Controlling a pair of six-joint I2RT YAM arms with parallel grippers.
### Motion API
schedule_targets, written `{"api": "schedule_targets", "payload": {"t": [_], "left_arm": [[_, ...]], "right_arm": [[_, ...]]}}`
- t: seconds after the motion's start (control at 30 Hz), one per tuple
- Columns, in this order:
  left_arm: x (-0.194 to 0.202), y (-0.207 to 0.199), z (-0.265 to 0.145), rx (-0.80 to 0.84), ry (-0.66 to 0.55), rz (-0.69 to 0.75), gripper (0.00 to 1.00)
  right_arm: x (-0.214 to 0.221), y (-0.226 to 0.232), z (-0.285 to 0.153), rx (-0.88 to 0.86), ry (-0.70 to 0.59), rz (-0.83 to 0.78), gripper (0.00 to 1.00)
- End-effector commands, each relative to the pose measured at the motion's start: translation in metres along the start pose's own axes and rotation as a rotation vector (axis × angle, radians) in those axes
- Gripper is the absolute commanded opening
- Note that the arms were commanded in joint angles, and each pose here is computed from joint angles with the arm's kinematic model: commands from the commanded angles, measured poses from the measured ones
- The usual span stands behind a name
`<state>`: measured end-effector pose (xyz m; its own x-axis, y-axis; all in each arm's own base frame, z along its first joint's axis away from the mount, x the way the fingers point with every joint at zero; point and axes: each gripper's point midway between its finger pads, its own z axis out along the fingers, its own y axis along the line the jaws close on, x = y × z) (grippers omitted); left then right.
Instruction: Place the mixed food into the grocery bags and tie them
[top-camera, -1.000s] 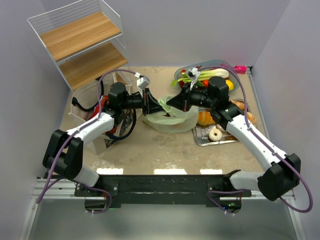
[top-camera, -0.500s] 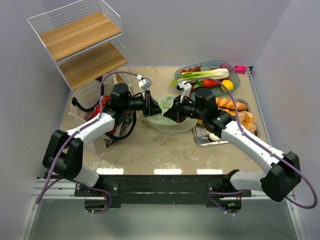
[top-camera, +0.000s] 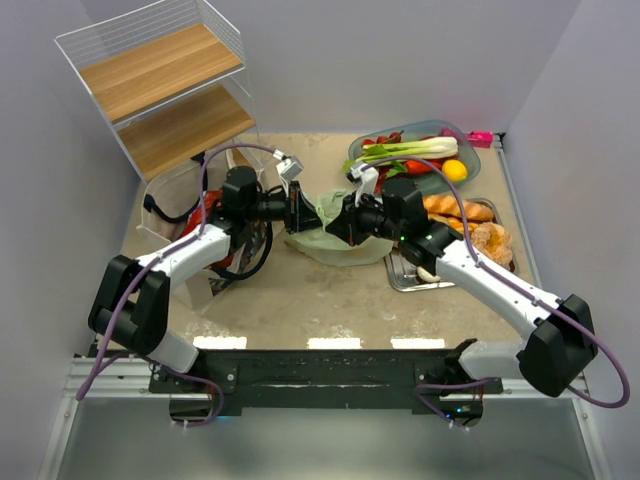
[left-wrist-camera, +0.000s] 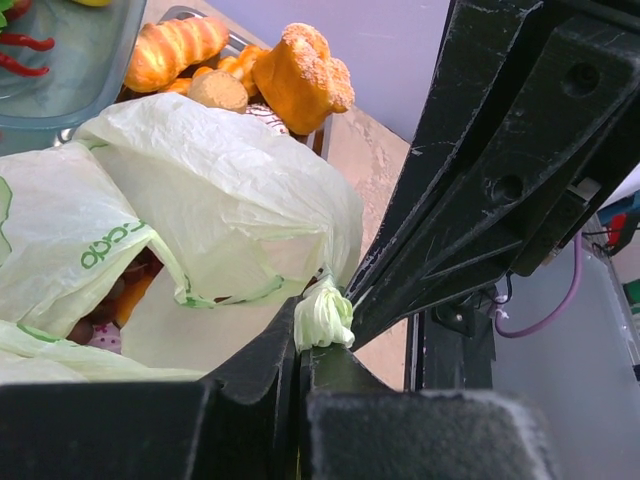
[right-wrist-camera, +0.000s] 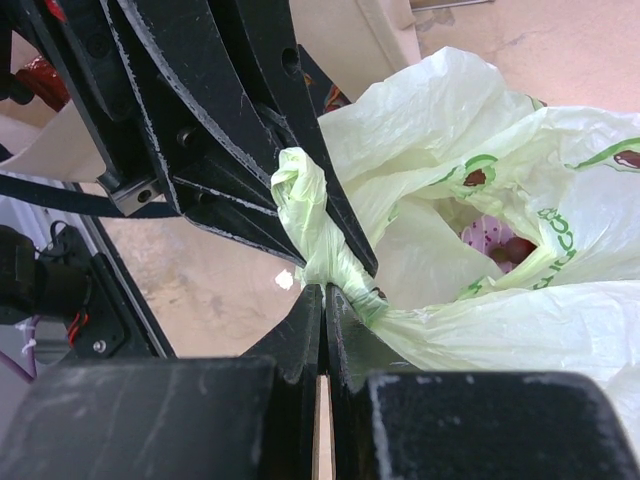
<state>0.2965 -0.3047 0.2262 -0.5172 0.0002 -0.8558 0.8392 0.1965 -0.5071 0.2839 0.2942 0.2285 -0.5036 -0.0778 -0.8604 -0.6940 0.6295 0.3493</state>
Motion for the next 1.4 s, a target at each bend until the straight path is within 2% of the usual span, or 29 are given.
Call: {"api": "schedule_targets", "payload": {"t": [0.0, 0.07, 0.3, 0.5, 0.77, 0.83, 0.87, 0.9, 0.97, 1.0, 1.13, 1.27, 1.37], "left_arm": [[-0.023, -0.030, -0.001, 0.142, -0.035, 0.085, 0.09], [-0.021, -0.032, -0.001, 0.152, -0.031, 0.082, 0.12], [-0.019, -0.038, -0.002, 0.184, -0.020, 0.083, 0.35], [-0.019, -0.044, -0.004, 0.209, -0.004, 0.088, 0.49], [-0.023, -0.040, -0.003, 0.186, 0.005, 0.117, 0.50], [-0.020, -0.034, -0.004, 0.147, 0.034, 0.105, 0.55], [-0.029, -0.032, -0.004, 0.131, 0.033, 0.180, 0.57], [-0.021, -0.022, -0.006, 0.069, 0.068, 0.136, 0.61], [-0.025, -0.018, -0.010, 0.027, 0.079, 0.168, 0.66], [-0.028, -0.015, -0.013, 0.016, 0.074, 0.173, 0.73], [-0.041, -0.019, -0.023, 0.023, 0.035, 0.207, 0.76], [-0.041, -0.036, -0.024, 0.120, 0.028, 0.229, 0.78], [-0.044, -0.033, -0.024, 0.105, 0.013, 0.241, 0.81]], "right_arm": [[0.006, -0.010, 0.002, 0.037, 0.004, -0.029, 0.00], [0.004, -0.010, 0.002, 0.032, -0.005, -0.033, 0.00], [-0.001, -0.011, 0.000, 0.043, -0.023, -0.045, 0.00], [-0.006, -0.012, -0.004, 0.060, -0.039, -0.049, 0.00], [-0.008, -0.014, -0.008, 0.083, -0.049, -0.055, 0.00], [-0.009, -0.015, -0.008, 0.085, -0.051, -0.055, 0.00], [-0.009, -0.014, -0.009, 0.085, -0.054, -0.056, 0.00], [-0.010, -0.014, -0.010, 0.085, -0.058, -0.057, 0.00], [-0.011, -0.014, -0.011, 0.084, -0.061, -0.059, 0.00], [-0.013, -0.013, -0.012, 0.082, -0.065, -0.058, 0.00], [-0.012, -0.012, -0.011, 0.077, -0.061, -0.061, 0.00], [-0.010, -0.013, -0.009, 0.073, -0.057, -0.060, 0.00], [-0.010, -0.012, -0.007, 0.067, -0.056, -0.061, 0.00]]}}
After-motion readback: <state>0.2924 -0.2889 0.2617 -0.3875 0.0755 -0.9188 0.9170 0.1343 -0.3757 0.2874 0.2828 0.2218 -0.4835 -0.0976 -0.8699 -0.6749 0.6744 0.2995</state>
